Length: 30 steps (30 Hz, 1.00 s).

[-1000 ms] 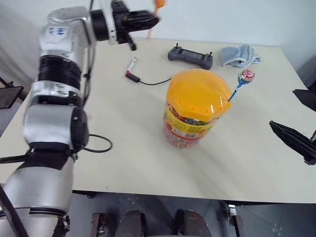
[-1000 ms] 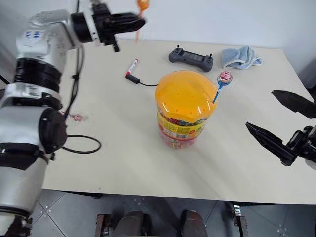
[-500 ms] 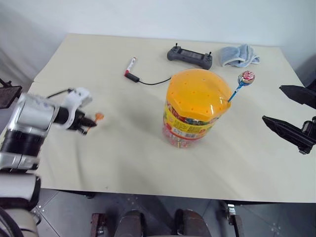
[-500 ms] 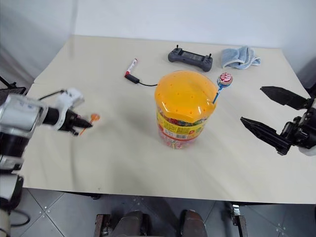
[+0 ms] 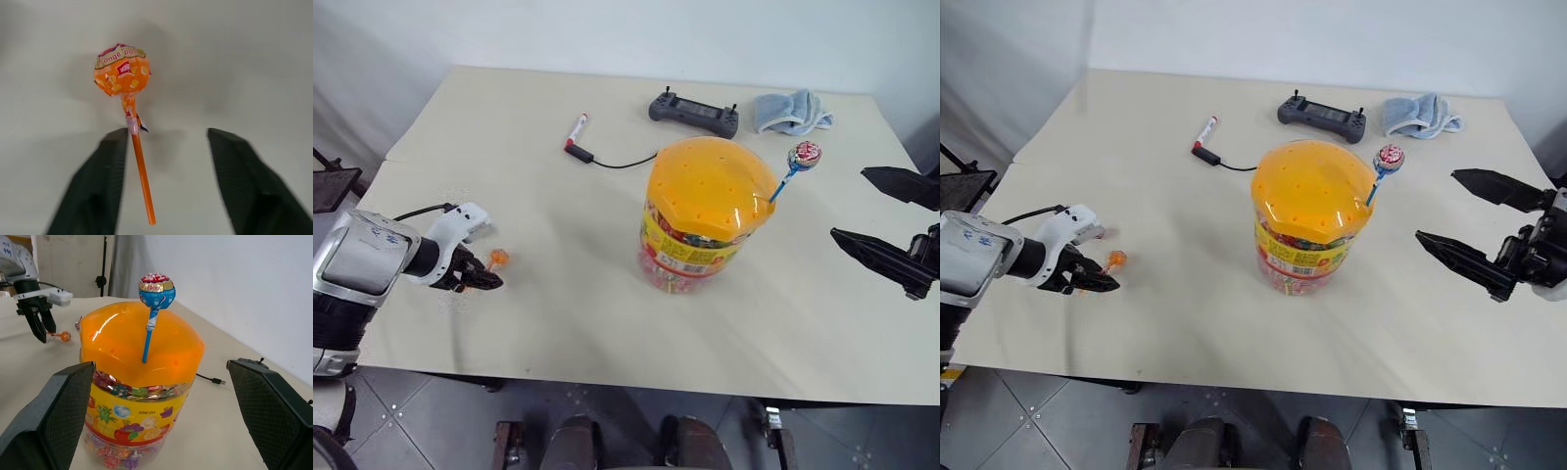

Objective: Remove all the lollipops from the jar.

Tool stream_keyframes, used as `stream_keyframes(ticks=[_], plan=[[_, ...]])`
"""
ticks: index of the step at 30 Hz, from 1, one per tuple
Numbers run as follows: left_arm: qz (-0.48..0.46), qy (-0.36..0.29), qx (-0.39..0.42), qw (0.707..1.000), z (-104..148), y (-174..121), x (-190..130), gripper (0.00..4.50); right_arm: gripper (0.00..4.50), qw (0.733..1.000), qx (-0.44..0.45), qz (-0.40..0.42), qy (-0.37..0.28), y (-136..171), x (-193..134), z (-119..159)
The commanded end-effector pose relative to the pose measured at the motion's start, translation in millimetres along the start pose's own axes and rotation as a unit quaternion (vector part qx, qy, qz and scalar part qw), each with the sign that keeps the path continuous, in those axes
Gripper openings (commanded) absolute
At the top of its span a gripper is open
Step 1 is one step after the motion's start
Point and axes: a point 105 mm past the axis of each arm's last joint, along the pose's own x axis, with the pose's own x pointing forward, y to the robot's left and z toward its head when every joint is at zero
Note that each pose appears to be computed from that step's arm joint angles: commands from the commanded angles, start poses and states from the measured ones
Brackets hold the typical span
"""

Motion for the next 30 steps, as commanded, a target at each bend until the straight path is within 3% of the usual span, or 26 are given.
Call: stream_keyframes(ticks=[1,3,9,11,12,13,15,23,30], plan=[[0.002,-0.056,0.039,0.998,26,-5,-27,3.85,4.50,1.000,-0.022,0.003,0.000,-1,-2,10],[-0.002,-0.086,0.051,0.995,38,-8,-37,4.49,4.50,1.000,-0.026,-0.001,0.001,-2,-3,12],[-0.011,-0.209,0.086,0.974,71,-7,-63,4.49,4.50,1.000,-0.017,-0.019,0.008,0,-2,13],[-0.024,-0.292,0.105,0.950,88,-10,-69,4.49,4.50,0.999,-0.011,-0.027,0.020,1,0,8],[-0.051,-0.386,0.138,0.911,105,-18,-78,4.49,4.50,0.999,-0.005,-0.038,0.024,1,4,5],[-0.090,-0.440,0.173,0.876,109,-29,-84,4.49,4.50,0.999,0.002,-0.045,0.020,2,9,4],[-0.146,-0.485,0.206,0.837,105,-40,-87,4.49,4.50,0.998,0.011,-0.053,0.013,2,17,4],[-0.275,-0.523,0.242,0.770,105,-62,-80,4.49,4.50,0.998,0.030,-0.045,-0.022,14,49,8],[-0.311,-0.498,0.258,0.767,107,-70,-75,4.49,4.50,0.998,0.034,-0.037,-0.030,16,71,8]])
